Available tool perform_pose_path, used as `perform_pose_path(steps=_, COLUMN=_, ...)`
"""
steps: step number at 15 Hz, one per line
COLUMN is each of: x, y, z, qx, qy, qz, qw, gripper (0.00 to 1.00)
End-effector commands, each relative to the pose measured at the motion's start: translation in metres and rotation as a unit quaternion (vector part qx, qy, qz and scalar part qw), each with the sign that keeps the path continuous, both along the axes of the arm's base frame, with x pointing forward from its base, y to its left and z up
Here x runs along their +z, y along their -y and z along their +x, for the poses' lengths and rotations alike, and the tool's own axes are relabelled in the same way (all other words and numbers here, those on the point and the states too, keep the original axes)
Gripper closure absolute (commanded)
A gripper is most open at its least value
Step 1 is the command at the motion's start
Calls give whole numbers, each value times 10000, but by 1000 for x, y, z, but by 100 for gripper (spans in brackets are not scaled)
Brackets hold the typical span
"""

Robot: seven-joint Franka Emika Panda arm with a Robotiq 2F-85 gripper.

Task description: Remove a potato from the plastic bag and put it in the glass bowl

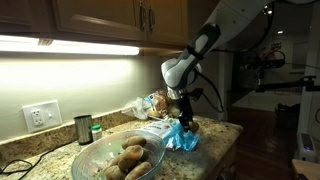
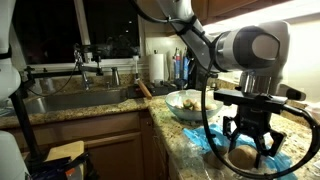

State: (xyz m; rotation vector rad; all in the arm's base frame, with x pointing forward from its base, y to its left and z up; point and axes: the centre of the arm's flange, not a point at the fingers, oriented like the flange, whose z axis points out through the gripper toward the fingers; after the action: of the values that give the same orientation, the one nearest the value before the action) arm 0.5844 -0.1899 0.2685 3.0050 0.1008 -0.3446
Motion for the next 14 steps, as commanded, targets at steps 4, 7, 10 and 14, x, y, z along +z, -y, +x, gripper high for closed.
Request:
perform_pose_path(steps=4, x=61, y=-31, z=-30, qx=221, qy=31, qz=-181, qw=9996, gripper=59)
perform_pose_path(steps=7, x=78, y=-44, z=-30, qx=353, qy=126, qz=-256, qw=9990, gripper=59)
perform_pose_path(steps=10, x=93, y=-53, z=-29, qx=486, qy=228, qz=-340, qw=9980, gripper=59)
perform_pose_path(steps=14, x=112, y=-63, z=-26, qx=642, qy=372, qz=-448, qw=9962, gripper=59)
